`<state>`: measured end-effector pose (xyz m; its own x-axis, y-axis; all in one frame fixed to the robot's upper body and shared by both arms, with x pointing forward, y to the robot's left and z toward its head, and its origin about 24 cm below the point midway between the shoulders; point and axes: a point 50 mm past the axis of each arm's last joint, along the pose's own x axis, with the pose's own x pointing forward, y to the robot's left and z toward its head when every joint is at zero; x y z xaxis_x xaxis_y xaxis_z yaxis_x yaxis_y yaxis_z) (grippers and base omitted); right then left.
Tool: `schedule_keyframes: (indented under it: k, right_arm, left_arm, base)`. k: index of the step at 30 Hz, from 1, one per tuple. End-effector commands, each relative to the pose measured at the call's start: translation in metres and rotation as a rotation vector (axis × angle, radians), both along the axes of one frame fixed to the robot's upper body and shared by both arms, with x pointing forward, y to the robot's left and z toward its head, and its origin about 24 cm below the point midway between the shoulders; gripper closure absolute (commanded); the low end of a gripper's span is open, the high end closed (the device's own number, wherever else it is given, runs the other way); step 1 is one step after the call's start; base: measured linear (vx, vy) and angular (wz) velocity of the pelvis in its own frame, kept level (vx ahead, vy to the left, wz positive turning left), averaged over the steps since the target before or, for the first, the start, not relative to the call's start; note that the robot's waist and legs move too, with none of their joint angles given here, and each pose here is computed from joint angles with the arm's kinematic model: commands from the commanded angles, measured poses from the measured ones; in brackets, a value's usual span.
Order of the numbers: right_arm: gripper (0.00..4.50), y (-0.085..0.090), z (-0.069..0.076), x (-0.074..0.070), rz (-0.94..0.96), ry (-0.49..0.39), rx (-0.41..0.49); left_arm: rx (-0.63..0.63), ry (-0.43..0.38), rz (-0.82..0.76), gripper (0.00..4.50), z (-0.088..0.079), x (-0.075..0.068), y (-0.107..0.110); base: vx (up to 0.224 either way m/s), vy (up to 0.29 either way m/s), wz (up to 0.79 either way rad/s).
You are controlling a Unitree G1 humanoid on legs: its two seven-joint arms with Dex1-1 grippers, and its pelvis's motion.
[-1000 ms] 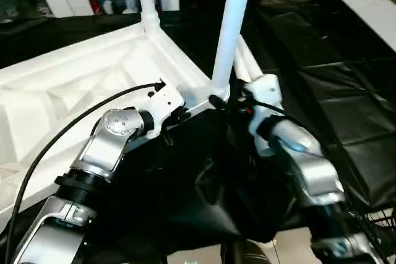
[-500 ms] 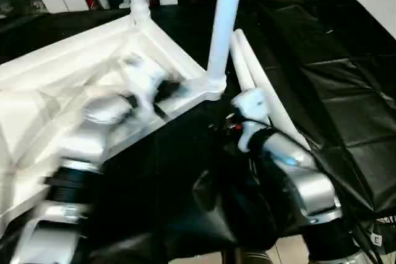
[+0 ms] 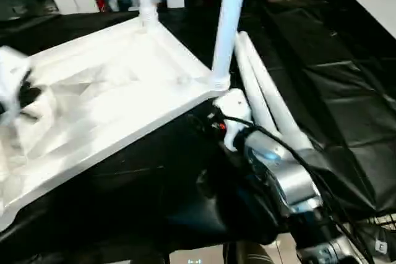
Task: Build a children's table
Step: Rotate table base
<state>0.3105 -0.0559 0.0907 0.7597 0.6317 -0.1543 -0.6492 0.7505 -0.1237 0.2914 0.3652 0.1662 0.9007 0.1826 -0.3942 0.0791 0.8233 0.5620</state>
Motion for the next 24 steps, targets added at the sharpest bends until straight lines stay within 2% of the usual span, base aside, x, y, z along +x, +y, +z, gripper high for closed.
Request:
schedule_keyframes:
  k: [1,4,9,14,17,20,21,22,24]
  right_arm:
    - [0.70,0.003,0.000,0.003,0.003,-0.002,-0.017]
    - [0.70,0.004,0.001,0.004,0.005,-0.005,-0.017]
    - [0.70,0.007,-0.003,0.009,0.029,-0.004,-0.059]
    - [0.70,0.008,-0.006,0.014,0.037,-0.003,-0.083]
    - [0.70,0.010,-0.005,0.017,0.049,-0.011,-0.105]
    - [0.70,0.011,-0.004,0.019,0.052,-0.017,-0.107]
    - [0.70,0.011,-0.003,0.022,0.051,-0.023,-0.101]
    - [0.70,0.011,-0.003,0.022,0.051,-0.023,-0.101]
    - [0.70,0.012,-0.002,0.024,0.051,-0.027,-0.089]
  left_arm:
    - [0.086,0.025,0.055,3.51,-0.001,-0.004,0.015]
    - [0.097,0.024,0.068,3.51,0.000,-0.005,0.019]
    - [0.033,0.169,-0.077,3.51,-0.028,-0.001,0.006]
    - [0.024,0.202,-0.132,3.51,-0.041,0.009,-0.002]
    - [0.094,0.309,-0.169,3.51,-0.048,0.011,0.000]
    - [0.122,0.342,-0.179,3.51,-0.048,0.010,0.002]
    - [0.094,0.399,-0.209,3.51,-0.049,0.006,0.005]
    - [0.091,0.402,-0.211,3.51,-0.049,0.006,0.005]
    - [0.056,0.460,-0.245,3.51,-0.051,0.002,0.006]
  base:
    - [0.000,0.000,0.00]
    - [0.000,0.000,0.00]
    - [0.000,0.000,0.00]
    - [0.000,0.000,0.00]
    - [0.000,0.000,0.00]
    - [0.000,0.000,0.00]
    - [0.000,0.000,0.00]
    - [0.000,0.000,0.00]
    - [0.000,0.000,0.00]
